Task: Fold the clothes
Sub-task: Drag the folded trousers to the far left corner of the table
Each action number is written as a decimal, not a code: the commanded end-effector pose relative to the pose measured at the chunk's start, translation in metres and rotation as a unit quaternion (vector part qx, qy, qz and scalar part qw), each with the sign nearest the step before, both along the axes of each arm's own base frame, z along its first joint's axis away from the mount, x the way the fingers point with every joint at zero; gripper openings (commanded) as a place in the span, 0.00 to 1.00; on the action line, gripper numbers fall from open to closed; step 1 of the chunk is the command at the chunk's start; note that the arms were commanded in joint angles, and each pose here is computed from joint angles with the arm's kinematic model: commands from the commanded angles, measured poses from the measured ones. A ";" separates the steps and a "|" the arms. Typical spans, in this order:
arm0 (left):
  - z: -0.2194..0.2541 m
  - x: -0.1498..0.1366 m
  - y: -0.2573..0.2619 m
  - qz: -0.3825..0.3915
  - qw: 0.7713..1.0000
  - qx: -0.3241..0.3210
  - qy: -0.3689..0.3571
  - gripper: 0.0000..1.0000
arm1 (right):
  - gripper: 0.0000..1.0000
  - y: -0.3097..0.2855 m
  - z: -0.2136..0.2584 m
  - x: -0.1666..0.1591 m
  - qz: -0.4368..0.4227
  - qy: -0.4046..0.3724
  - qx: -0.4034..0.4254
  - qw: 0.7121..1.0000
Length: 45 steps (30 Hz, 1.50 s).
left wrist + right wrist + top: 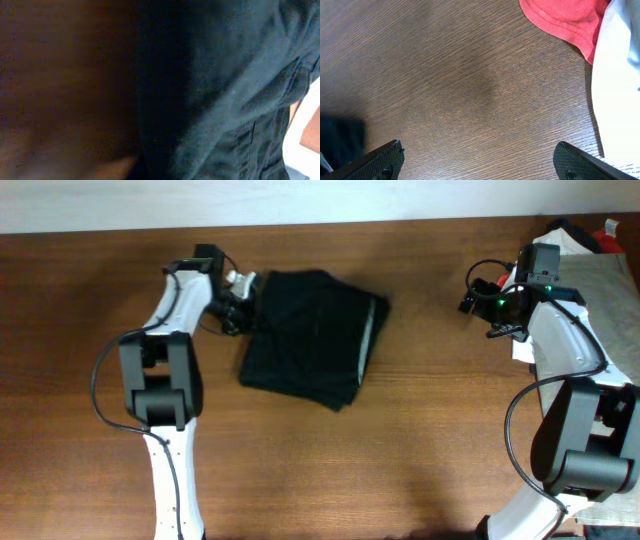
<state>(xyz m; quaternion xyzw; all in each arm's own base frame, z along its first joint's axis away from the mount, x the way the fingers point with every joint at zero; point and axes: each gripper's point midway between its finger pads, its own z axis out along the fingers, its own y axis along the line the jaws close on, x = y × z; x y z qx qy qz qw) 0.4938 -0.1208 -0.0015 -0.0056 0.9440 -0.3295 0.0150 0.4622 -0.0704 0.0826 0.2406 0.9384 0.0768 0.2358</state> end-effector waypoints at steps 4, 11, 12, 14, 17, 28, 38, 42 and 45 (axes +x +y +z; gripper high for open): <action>-0.046 0.027 0.266 0.358 0.928 0.101 0.027 0.01 | 0.99 -0.002 0.007 0.003 -0.002 -0.009 -0.004 1.000; -0.051 -0.082 0.462 0.605 0.784 0.090 0.103 0.01 | 0.99 -0.002 0.007 0.003 -0.002 -0.009 -0.004 1.000; -0.054 -0.088 0.462 0.617 0.773 0.083 0.120 0.01 | 0.99 -0.002 0.007 0.003 -0.002 -0.009 -0.004 1.000; -0.061 -0.088 0.446 0.635 0.752 0.068 0.160 0.01 | 0.99 -0.002 0.007 0.003 -0.002 -0.009 -0.004 1.000; -0.082 -0.056 0.410 0.628 0.757 0.065 0.169 0.05 | 0.99 -0.002 0.007 0.003 -0.002 -0.009 -0.004 1.000; -0.084 0.036 0.344 0.659 0.742 0.026 0.116 0.24 | 0.99 -0.002 0.007 0.003 -0.002 -0.009 -0.004 1.000; -0.087 -0.013 0.375 0.642 0.745 0.106 0.145 0.93 | 0.98 -0.002 0.007 0.003 -0.002 -0.009 -0.004 1.000; -0.038 -0.011 0.390 0.620 0.769 0.125 0.095 0.93 | 0.98 -0.002 0.007 0.003 -0.002 -0.009 -0.004 1.000; 0.032 -0.007 0.391 0.604 0.784 0.136 0.043 0.85 | 0.99 -0.002 0.007 0.003 -0.002 -0.009 -0.004 1.000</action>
